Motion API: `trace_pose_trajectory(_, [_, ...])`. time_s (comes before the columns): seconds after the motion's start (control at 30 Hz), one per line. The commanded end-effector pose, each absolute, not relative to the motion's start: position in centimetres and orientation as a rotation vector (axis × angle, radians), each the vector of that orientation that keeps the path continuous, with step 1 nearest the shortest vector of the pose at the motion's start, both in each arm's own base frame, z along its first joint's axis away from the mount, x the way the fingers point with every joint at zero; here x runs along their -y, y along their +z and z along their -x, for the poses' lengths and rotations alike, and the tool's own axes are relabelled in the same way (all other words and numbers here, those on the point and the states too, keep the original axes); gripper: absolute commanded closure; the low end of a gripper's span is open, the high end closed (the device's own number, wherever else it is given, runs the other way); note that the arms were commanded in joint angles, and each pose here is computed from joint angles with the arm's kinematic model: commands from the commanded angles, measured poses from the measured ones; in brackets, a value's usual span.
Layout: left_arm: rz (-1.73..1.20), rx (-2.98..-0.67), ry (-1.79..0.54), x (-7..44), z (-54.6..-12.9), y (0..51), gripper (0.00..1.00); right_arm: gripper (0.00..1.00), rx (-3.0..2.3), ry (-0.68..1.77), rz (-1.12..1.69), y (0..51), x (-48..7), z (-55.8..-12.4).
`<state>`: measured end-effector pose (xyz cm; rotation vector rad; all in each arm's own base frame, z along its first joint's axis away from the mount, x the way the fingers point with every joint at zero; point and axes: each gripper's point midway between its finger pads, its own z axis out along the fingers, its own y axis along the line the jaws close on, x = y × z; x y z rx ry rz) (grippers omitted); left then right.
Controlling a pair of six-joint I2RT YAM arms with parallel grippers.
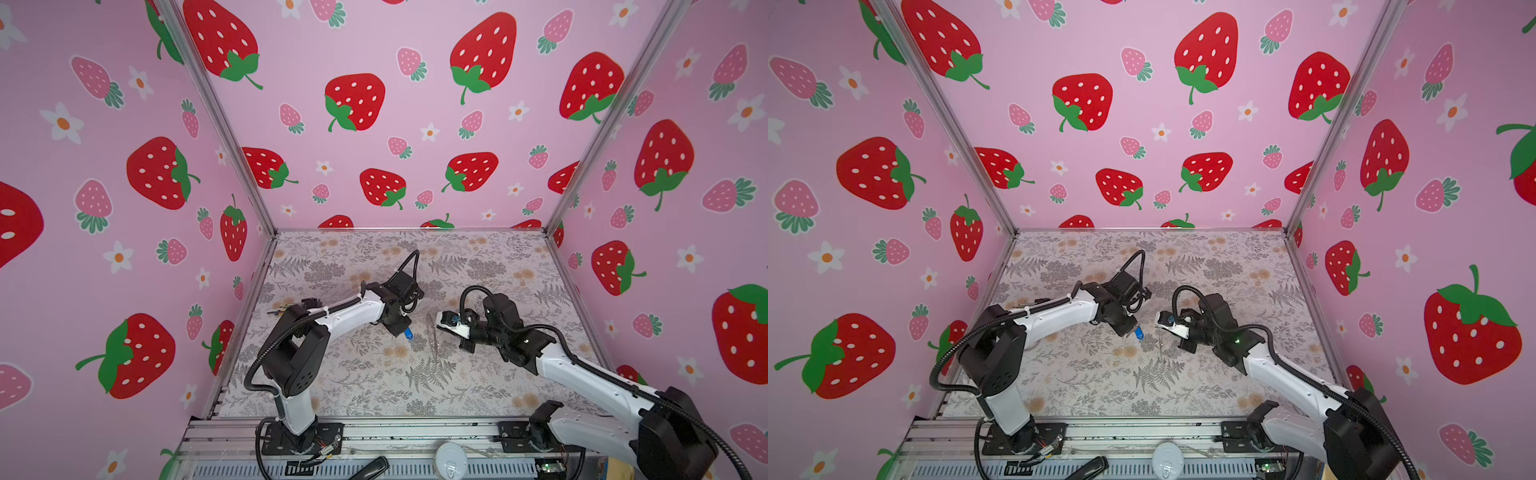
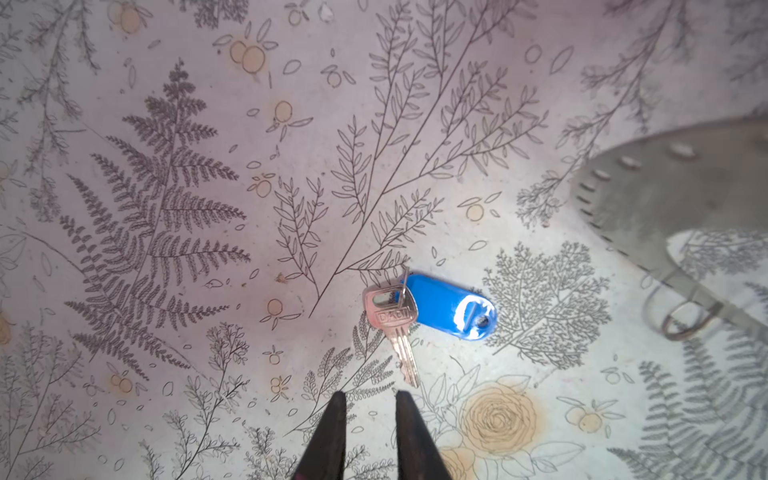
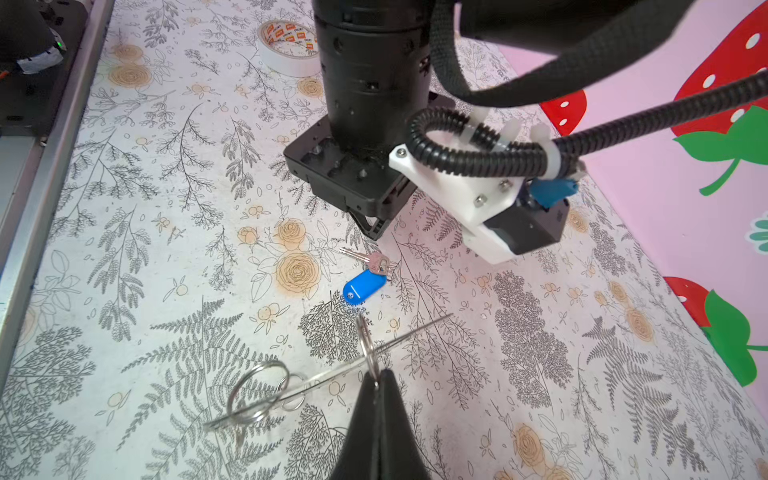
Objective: Put the keys on the keyring
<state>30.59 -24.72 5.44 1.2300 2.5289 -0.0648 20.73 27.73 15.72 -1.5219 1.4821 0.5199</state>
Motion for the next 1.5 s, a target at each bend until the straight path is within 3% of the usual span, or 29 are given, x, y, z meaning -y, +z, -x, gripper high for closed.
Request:
trace_pose_trajectory(0.0, [-1.279,-2.385,-0.155,27.0,-31.7,6.0,0.76,1.00,-1.455,0.535,1.527,16.1,-28.0,-20.3])
trace_pose_trajectory(1.13, [-1.315,-2.446,-0.153,27.7,-32.0,2.4,0.88,1.00,-1.475,0.542,1.544,15.2,-28.1,-20.5])
trace_pose_trajectory(1.47, [-1.274,-2.416,-0.123,26.8,-31.9,3.8,0.80,1.00,-1.472,0.538,1.545,15.2,-28.1,-20.5])
